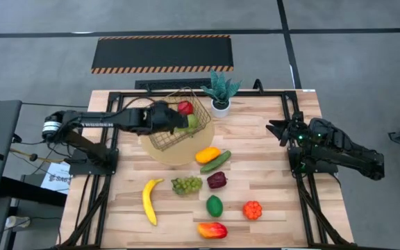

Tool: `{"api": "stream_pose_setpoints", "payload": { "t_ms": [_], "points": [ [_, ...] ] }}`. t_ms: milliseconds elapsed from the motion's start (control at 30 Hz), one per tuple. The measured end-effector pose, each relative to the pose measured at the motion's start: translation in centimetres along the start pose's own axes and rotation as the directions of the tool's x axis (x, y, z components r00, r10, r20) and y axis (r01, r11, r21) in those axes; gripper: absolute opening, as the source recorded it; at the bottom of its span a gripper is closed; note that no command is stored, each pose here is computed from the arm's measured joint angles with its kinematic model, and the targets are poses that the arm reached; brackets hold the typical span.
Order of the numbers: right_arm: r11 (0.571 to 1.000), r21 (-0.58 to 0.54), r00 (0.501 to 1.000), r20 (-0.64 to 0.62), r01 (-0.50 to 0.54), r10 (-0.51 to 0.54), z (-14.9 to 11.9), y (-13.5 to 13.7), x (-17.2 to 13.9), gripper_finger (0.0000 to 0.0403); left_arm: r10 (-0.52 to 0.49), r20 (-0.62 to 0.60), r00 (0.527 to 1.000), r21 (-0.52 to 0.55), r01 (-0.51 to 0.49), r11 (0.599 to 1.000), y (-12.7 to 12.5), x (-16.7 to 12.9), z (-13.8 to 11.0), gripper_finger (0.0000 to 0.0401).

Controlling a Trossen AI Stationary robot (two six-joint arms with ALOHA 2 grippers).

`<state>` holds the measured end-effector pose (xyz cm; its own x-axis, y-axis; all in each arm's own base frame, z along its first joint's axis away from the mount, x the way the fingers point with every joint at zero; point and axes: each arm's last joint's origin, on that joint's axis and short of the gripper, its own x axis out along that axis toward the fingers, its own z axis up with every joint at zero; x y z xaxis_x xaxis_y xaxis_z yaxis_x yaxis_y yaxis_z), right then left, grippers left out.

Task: Build produce basket
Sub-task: Put the pear into the wire basket

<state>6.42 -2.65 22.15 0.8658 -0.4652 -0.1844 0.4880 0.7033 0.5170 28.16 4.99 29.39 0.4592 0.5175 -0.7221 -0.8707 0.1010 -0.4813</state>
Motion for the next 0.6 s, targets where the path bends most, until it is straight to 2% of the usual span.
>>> {"api": "stream_pose_setpoints", "payload": {
  "t_ms": [133, 267, 600],
  "points": [
    [1.0, 0.0, 1.0, 0.01, 0.014, -0.014, 0.0, 0.0, 0.0, 0.024, 0.126, -0.039, 0.991, -0.105, -0.13, 0.986, 1.5, 1.2, 1.1, 0.0248],
    [1.0, -0.004, 1.0, 0.011, 0.016, -0.016, 0.0, 0.0, 0.0, 0.024, 0.192, -0.009, 0.981, -0.253, -0.188, 0.949, 2.7, 2.1, 1.6, 0.0248],
    [1.0, -0.011, 1.0, 0.01, 0.016, -0.016, 0.0, -0.1, 0.0, 0.024, 0.276, 0.004, 0.961, -0.429, -0.248, 0.868, 5.4, 4.4, 1.7, 0.0248]
  ]
}}
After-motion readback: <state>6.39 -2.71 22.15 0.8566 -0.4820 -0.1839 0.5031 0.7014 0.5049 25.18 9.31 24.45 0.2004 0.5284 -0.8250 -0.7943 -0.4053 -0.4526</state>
